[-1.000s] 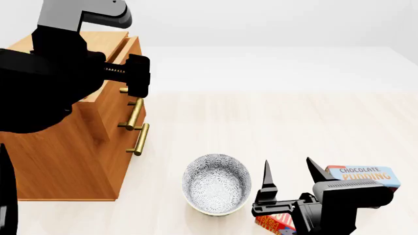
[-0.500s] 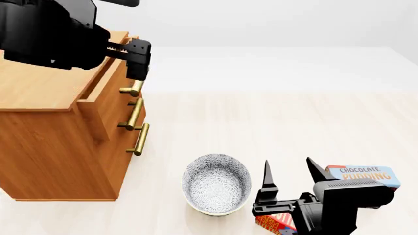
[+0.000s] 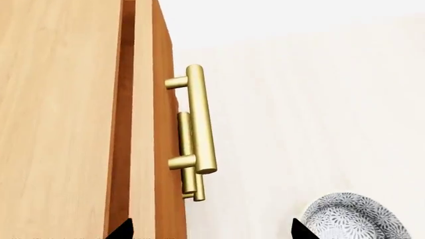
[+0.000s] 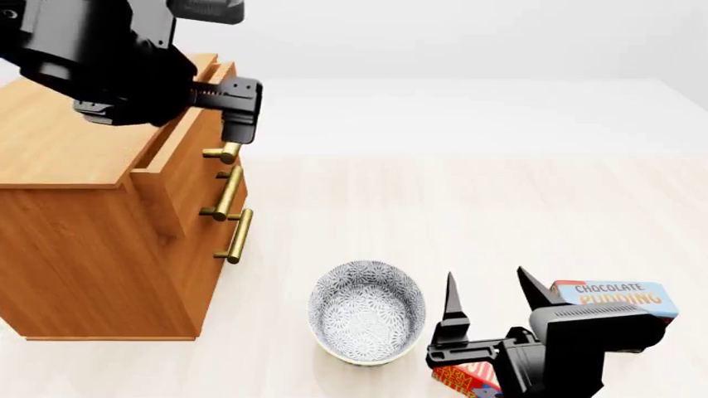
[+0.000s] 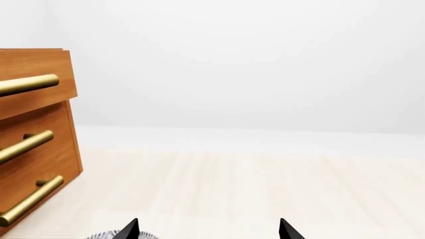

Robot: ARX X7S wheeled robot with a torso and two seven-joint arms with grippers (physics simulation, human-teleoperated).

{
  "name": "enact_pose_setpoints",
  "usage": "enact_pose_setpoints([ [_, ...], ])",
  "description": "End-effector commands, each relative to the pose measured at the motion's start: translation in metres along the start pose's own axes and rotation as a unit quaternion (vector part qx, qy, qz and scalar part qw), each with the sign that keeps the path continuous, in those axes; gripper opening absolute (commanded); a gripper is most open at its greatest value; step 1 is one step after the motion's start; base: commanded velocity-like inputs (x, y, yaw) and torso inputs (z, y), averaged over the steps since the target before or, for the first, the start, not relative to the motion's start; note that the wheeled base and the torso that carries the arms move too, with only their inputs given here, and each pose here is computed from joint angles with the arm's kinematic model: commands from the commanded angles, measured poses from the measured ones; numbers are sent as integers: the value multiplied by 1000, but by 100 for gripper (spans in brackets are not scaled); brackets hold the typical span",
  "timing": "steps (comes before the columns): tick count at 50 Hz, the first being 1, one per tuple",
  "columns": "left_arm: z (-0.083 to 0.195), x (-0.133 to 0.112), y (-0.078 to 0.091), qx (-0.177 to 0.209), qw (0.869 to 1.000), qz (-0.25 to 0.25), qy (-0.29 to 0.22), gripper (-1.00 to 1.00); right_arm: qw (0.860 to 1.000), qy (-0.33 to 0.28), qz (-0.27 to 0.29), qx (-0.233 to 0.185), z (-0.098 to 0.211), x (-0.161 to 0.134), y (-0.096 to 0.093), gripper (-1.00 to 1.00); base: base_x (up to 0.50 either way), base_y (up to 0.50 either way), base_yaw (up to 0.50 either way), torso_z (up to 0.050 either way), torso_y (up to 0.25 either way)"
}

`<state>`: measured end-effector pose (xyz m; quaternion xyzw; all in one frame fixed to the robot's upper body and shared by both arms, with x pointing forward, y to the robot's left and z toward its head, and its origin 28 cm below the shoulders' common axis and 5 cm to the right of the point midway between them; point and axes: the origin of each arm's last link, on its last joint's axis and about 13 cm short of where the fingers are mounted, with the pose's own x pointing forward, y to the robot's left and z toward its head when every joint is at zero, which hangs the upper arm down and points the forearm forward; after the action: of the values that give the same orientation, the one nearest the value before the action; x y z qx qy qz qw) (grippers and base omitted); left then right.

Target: Put the butter at the back in the top drawer of the cabinet and close it.

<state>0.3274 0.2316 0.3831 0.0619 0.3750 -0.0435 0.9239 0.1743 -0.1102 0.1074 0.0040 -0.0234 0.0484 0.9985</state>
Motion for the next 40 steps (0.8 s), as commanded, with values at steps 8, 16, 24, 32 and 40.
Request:
enact_pose_setpoints([
  [8, 2, 12, 5, -17, 999, 10, 28, 100, 1000, 1, 1, -1, 0, 0, 0, 100, 0, 0, 0, 0, 0],
  [16, 1, 17, 4, -14, 999, 15, 34, 100, 1000, 1, 1, -1, 1, 0, 0, 100, 0, 0, 0, 0, 0],
  [24, 1, 26, 5, -18, 999, 20, 44, 100, 1000, 1, 0, 0, 1, 0, -1, 100, 0, 0, 0, 0, 0],
  [32, 2, 33, 7, -22, 998, 28, 52, 100, 1000, 2, 0, 0, 1, 0, -1, 100, 0, 0, 0, 0, 0],
  [40, 2, 35, 8, -23, 998, 35, 54, 100, 1000, 2, 0, 0, 1, 0, -1, 100, 0, 0, 0, 0, 0],
])
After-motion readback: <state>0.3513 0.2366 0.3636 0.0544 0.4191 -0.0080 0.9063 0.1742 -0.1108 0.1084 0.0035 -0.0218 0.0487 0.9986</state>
